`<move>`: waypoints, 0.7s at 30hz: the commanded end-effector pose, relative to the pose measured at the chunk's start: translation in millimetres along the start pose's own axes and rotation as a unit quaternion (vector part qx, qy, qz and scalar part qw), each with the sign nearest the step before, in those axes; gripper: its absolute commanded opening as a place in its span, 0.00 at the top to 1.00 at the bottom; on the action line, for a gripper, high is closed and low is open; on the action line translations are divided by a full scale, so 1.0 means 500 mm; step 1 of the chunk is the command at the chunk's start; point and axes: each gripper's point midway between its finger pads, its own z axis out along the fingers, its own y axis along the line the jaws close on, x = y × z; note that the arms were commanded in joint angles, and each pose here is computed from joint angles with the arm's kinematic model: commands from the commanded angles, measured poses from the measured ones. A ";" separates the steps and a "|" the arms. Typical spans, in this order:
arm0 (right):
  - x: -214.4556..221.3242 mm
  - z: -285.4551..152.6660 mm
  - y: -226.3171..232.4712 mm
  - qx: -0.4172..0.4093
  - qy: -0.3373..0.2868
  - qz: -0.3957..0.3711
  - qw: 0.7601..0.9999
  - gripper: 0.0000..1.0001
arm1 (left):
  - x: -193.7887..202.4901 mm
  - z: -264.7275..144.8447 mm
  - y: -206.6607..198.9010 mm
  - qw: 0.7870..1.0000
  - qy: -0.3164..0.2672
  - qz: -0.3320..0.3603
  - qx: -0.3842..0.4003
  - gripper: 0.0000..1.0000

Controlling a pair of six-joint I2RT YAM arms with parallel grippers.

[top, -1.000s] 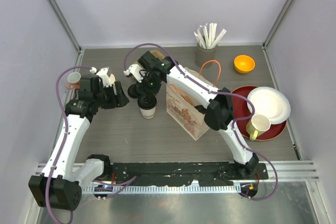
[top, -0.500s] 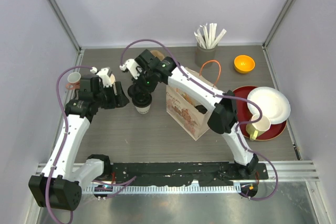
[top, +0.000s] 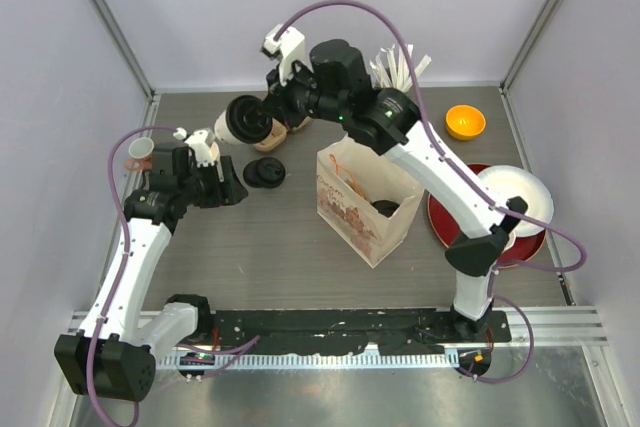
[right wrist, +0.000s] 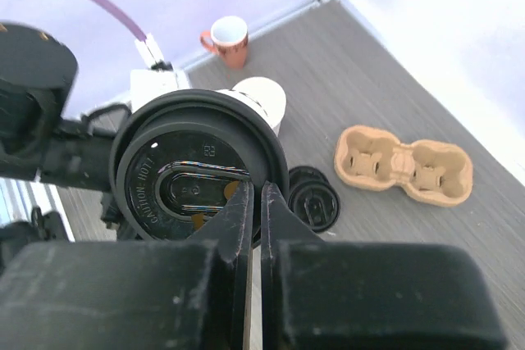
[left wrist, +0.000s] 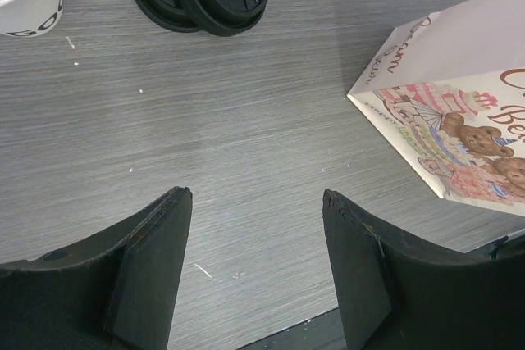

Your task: Pack the takeout coffee

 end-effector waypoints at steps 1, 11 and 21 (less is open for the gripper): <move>-0.134 -0.093 -0.009 0.034 -0.105 0.035 0.993 0.99 | -0.020 -0.007 -0.019 0.999 -0.020 0.013 0.028 0.31; -0.190 -0.272 -0.067 0.134 -0.146 0.053 0.979 0.99 | -0.013 -0.001 -0.024 0.999 -0.012 0.011 0.037 0.31; -0.146 -0.432 -0.154 0.290 -0.121 0.045 0.948 0.99 | -0.008 0.003 -0.024 0.999 -0.006 0.009 0.039 0.31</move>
